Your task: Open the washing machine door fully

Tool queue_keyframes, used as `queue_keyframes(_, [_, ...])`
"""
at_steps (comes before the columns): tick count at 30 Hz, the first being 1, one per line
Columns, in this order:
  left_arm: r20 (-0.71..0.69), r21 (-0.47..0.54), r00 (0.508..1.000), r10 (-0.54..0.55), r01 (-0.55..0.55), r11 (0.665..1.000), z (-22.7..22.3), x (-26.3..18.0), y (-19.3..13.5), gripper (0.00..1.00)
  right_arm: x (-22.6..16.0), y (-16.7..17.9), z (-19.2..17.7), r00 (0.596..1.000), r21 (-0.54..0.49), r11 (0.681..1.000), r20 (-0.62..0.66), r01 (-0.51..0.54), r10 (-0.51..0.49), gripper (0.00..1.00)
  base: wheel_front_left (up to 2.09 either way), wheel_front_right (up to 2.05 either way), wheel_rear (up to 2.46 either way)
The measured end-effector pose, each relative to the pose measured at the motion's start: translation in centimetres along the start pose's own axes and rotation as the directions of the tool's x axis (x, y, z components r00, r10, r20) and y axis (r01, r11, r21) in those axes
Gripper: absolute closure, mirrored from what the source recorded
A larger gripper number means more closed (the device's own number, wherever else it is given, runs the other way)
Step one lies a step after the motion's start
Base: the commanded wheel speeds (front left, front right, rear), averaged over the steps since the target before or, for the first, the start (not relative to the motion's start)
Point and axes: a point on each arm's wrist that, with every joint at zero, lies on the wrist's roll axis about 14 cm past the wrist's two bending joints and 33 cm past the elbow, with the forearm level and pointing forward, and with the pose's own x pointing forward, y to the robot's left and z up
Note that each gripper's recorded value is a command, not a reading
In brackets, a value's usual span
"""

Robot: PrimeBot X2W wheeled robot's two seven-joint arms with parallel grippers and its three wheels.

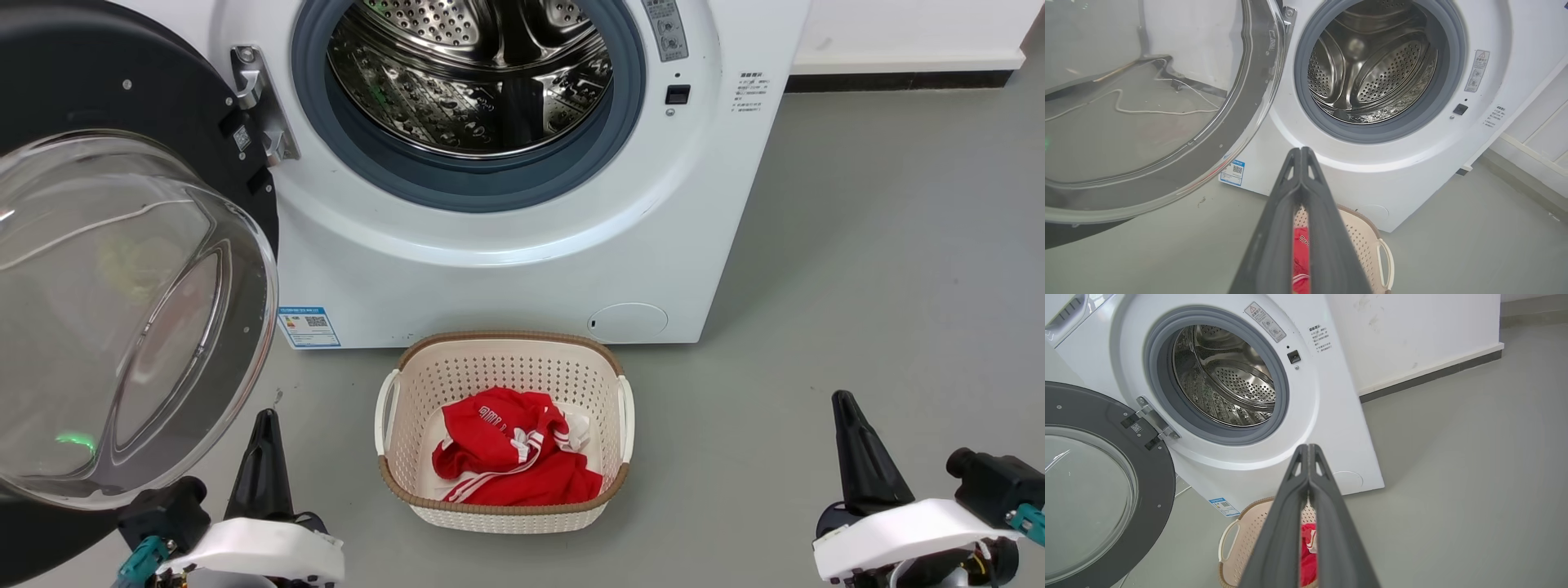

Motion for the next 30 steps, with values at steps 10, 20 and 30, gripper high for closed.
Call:
queue_keyframes(10, [-0.034, -0.176, 0.999, 0.021, -0.026, 0.984, -0.4, 0.2, 0.4, 1.00, 0.3, -0.5, 0.2, 1.000, 0.167, 0.986, -0.003, 0.026, -0.025, 1.00, 0.00, 0.00, 0.00])
queue_keyframes(20, [-0.065, -0.328, 0.998, 0.023, -0.043, 0.944, -0.8, 0.3, 0.6, 1.00, 0.4, -1.0, 0.2, 0.999, 0.314, 0.948, -0.008, 0.046, -0.045, 1.00, 0.00, 0.00, 0.00])
queue_keyframes(30, [-0.083, -0.461, 0.996, 0.014, -0.051, 0.886, -0.9, 0.6, 0.5, 1.00, 0.7, -1.3, 0.4, 0.998, 0.438, 0.897, -0.013, 0.058, -0.058, 1.00, 0.00, 0.00, 0.00])
